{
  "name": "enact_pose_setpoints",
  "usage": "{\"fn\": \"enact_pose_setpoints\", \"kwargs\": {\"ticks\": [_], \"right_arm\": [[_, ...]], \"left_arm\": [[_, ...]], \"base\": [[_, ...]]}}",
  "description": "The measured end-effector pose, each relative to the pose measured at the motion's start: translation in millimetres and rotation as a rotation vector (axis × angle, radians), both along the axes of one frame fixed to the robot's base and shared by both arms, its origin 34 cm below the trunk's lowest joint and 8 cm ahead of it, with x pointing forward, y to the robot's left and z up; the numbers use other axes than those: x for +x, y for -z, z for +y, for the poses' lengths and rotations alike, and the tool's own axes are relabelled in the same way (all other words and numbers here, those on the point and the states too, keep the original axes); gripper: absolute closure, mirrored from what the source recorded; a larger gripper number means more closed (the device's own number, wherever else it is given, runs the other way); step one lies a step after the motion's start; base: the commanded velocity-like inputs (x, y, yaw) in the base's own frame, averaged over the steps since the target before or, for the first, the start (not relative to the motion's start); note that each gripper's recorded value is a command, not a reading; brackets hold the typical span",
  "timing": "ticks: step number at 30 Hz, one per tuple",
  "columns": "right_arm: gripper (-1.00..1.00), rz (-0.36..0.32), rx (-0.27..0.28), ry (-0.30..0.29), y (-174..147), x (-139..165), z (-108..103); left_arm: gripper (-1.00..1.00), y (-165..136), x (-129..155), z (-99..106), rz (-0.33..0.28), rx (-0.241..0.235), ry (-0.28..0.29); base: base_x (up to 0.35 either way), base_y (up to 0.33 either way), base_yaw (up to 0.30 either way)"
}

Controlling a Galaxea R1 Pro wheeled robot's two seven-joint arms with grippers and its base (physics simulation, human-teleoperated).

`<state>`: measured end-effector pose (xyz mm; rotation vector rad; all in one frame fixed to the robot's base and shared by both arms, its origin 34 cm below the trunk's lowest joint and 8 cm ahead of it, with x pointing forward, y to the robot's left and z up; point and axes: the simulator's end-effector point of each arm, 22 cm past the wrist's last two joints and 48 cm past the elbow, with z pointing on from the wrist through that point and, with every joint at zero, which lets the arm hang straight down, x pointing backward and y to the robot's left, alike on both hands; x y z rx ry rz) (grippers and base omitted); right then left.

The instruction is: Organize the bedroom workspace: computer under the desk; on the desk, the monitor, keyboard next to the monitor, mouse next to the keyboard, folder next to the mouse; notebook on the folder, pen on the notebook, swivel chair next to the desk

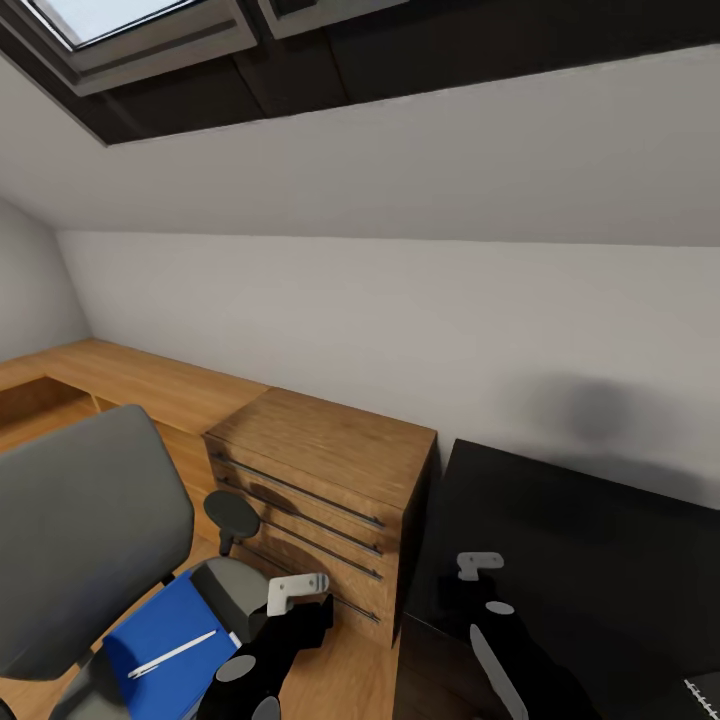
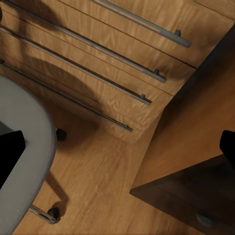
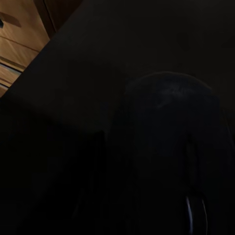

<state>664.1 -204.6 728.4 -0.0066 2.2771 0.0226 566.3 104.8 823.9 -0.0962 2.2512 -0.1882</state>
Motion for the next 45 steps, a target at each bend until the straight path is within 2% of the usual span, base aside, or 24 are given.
{"fn": "enact_pose_setpoints", "kwargs": {"ticks": [16, 24, 30, 34, 37, 39, 45], "right_arm": [[1.0, 0.0, -0.005, 0.005, 0.3, -0.1, -1.4], [1.0, -0.006, 0.01, 0.011, -7.2, 1.5, -1.3], [1.0, -0.094, 0.009, 0.035, -57.5, 20.9, -5.0], [1.0, -0.126, -0.032, 0.104, -91.4, 26.3, -19.0], [1.0, -0.141, -0.045, 0.158, -108.0, 24.0, -27.9], [1.0, -0.153, -0.025, 0.188, -119.5, 18.9, -29.3], [1.0, -0.142, -0.011, 0.195, -131.3, 13.6, -27.7]], "left_arm": [[-1.0, -0.5, 0.1, -0.5, -0.002, -0.001, 0.001], [-1.0, -5.4, 0.2, -0.6, -0.002, -0.001, 0.001], [-1.0, -14.2, 0.1, -0.6, -0.002, -0.001, 0.001], [-1.0, -19.9, 0.0, -0.6, -0.001, -0.001, 0.001], [-1.0, -24.2, -0.2, -0.5, -0.001, -0.001, 0.0], [-1.0, -27.1, -0.3, -0.4, -0.001, -0.001, 0.0], [-1.0, -35.5, -0.9, -0.5, -0.001, -0.001, 0.0]], "base": [[0.0, 0.0, 0.0], [0.0, 0.0, 0.0], [-0.1, 0.0, 0.0], [-0.289, 0.0, 0.0], [-0.328, 0.0, 0.0], [-0.338, 0.0, 0.0], [-0.34, 0.0, 0.0]]}}
